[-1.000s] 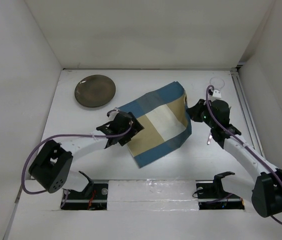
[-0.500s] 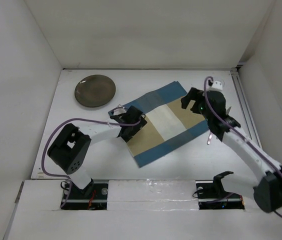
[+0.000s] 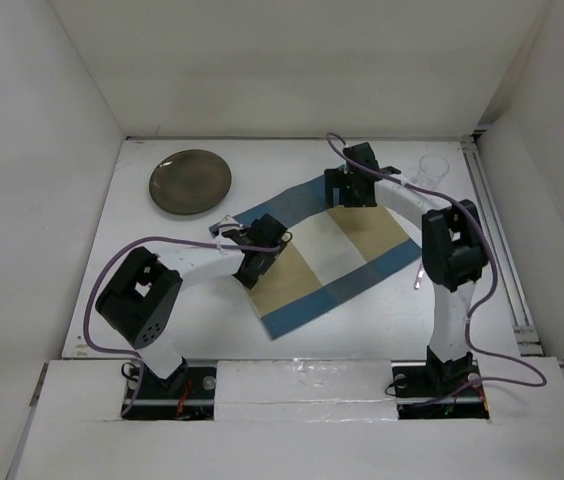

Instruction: Set the dinner table for one person

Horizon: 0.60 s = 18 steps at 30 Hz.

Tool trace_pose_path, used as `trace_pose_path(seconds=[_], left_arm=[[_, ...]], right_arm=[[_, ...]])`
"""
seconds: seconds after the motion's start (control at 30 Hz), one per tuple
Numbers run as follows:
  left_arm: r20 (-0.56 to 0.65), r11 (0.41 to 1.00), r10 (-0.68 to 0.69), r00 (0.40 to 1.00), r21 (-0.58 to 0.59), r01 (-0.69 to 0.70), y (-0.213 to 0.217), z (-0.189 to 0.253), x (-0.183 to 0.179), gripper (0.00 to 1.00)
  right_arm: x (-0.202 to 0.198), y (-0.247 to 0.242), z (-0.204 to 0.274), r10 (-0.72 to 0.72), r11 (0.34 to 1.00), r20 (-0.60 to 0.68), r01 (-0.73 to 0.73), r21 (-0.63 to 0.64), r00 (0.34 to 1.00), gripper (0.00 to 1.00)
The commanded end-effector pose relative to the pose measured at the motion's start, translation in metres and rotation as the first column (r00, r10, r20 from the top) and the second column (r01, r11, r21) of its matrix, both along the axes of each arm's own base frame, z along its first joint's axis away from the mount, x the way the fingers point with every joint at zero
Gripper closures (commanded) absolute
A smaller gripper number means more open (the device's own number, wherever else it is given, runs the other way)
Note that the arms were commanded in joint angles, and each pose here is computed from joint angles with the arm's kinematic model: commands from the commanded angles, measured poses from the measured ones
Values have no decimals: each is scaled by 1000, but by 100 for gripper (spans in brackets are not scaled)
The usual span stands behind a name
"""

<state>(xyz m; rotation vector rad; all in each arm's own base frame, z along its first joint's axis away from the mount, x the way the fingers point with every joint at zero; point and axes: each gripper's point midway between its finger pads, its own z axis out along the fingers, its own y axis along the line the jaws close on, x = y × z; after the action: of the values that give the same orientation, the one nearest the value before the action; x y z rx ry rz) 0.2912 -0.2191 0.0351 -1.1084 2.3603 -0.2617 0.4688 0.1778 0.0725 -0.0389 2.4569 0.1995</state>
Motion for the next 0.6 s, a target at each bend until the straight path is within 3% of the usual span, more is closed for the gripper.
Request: trace_pose_path(seconds=[0.0,0.17,0.37,0.57], left_arm=[[-108,983,100,989,165,-82,54,-22,-26,0],[-123,981,59,991,191,-35,51,-24,-23,0],[-116,973,41,992,229,-13,50,-18,-9,0],[-153,980,-35,988,189,64,65,-14,25,0]], right_arm=[[6,12,4,115,992,-56,-118,-44,992,0],[11,19,-24,168,979,-163,-184,-86,972,0],[6,-15,-57,103,968,-315,-168,-188,944,0],[-4,-25,-56,97,985,-334,-138,-102,938,0]])
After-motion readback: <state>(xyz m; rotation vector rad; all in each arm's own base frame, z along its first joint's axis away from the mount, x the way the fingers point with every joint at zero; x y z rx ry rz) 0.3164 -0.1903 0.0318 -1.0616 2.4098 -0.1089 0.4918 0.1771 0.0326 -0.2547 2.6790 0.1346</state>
